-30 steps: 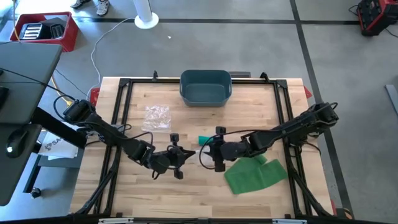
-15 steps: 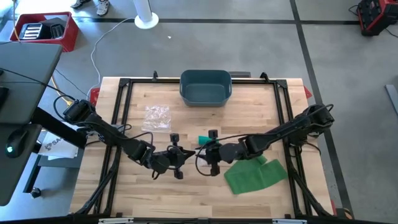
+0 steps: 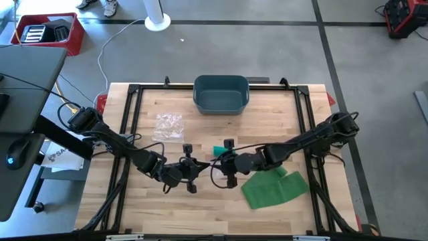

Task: Roll bandage
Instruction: Open the bottom transparent zip bag

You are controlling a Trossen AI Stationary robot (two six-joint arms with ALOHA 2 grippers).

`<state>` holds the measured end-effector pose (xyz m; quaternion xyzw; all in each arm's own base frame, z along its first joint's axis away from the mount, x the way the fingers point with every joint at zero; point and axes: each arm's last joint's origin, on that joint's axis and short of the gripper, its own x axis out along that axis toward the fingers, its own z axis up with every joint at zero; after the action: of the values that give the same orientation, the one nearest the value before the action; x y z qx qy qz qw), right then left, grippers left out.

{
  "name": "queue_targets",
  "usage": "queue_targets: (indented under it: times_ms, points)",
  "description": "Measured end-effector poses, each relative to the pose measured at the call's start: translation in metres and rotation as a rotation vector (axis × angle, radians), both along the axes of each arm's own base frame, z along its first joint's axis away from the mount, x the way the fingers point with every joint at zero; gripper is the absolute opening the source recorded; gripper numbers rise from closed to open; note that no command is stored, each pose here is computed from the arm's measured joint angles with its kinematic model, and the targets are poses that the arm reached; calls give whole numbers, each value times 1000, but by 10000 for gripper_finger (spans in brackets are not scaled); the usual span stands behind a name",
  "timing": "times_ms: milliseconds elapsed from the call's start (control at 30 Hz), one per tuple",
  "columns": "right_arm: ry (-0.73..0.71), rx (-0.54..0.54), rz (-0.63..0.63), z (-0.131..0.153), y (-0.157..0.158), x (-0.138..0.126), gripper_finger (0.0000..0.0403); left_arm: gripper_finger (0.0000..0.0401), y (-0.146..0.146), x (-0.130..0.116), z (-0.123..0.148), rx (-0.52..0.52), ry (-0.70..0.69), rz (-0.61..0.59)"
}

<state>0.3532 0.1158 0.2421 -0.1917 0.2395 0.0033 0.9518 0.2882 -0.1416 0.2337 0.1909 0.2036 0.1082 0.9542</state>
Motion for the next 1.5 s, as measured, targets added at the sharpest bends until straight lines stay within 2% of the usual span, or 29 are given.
queue_targets:
  times_ms: [167, 233, 400, 667, 1067, 1300, 1400, 1500]
  points:
    - [8, 1, 0, -1, 0, 0, 19, 0, 0, 0, 0, 0, 0, 0]
    - [13, -5, 4, -1, 1, -1, 9, 0, -1, 0, 0, 1, 1, -2]
    - [28, -12, -32, -3, 4, -4, 23, 0, -4, -3, 0, 11, 7, -6]
    - [102, -8, -71, -8, 7, -12, 14, 0, -8, -11, 1, 41, 24, 9]
    - [300, 17, -149, -24, 10, -31, 16, 0, -2, -45, 26, -27, 58, -11]
    - [300, 45, -160, -22, 12, -33, 17, 0, -2, -45, 27, -59, 74, -45]
    - [277, 47, -147, -8, 13, -33, 34, 0, -2, -45, 27, -61, 74, -47]
    - [240, 71, -138, 8, 13, -34, 73, 0, -2, -45, 27, -64, 70, -48]
